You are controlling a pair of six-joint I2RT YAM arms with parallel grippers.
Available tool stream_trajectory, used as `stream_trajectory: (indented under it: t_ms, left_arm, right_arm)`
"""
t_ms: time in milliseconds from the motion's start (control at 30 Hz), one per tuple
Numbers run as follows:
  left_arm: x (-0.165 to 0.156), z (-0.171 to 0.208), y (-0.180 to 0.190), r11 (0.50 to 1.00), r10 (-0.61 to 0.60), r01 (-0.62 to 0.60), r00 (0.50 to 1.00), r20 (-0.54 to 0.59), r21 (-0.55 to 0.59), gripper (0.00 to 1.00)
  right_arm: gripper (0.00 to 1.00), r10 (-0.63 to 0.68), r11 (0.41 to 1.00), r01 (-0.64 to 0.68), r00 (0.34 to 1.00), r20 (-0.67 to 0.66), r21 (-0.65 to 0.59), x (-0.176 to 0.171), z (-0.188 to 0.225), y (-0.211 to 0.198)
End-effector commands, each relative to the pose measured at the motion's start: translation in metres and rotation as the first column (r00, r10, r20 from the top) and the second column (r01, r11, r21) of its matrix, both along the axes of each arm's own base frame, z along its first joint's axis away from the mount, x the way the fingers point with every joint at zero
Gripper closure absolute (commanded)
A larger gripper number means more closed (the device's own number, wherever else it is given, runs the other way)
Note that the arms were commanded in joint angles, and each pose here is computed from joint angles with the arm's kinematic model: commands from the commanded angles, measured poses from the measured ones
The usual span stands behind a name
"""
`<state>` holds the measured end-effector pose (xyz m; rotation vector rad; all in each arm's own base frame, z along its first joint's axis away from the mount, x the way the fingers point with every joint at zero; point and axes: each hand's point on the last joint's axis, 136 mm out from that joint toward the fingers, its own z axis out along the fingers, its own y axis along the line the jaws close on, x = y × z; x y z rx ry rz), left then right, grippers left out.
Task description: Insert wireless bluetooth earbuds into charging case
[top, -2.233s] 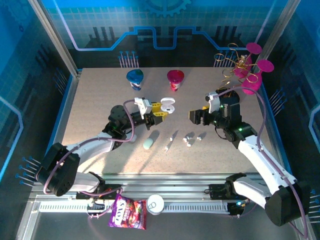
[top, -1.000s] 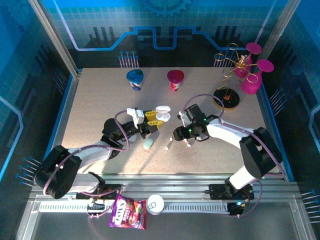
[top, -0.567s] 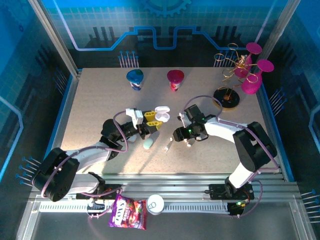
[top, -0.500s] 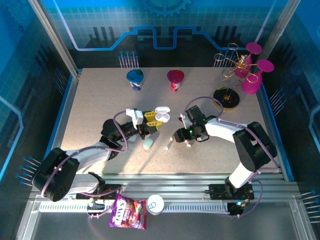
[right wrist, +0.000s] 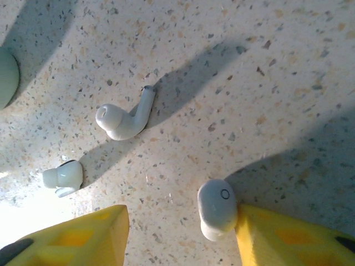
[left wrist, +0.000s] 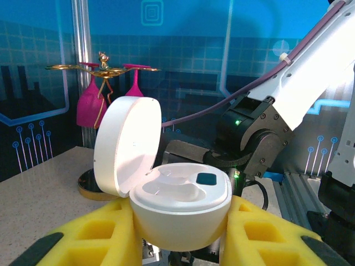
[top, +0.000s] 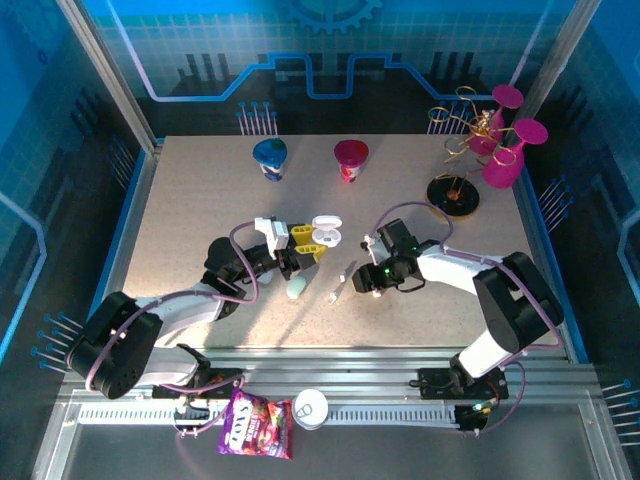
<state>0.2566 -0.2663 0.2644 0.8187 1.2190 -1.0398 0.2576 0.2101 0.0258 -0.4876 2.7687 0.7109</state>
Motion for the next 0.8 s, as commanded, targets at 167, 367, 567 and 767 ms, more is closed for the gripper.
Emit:
stream_trajectory:
  t_ms: [167, 367, 567, 767]
  left_arm:
    - [-0.008, 0.011, -0.002, 0.999, -0.04, 0.041, 0.999, 0.023, -0.025, 0.76]
    - [-0.011, 0.011, -0.002, 0.999, -0.04, 0.041, 0.999, 0.022, -0.022, 0.76]
    - [-0.011, 0.017, 0.002, 0.999, -0.021, 0.022, 0.999, 0.035, -0.033, 0.76]
    - [-0.013, 0.019, 0.005, 1.0, 0.001, 0.0, 0.999, 0.041, -0.022, 0.76]
  right_arm:
    - [0.53, -0.038, 0.999, 0.038, 0.999, -0.032, 0.001, 0.004, -0.007, 0.002]
    - [0.53, -0.06, 0.997, 0.059, 0.998, -0.024, -0.056, 0.011, -0.01, -0.003]
    - [0.53, -0.05, 0.985, 0.06, 0.997, 0.067, -0.159, 0.015, 0.006, -0.007]
    - [0.55, -0.041, 0.967, 0.07, 0.992, 0.121, -0.243, 0.009, 0.015, -0.004]
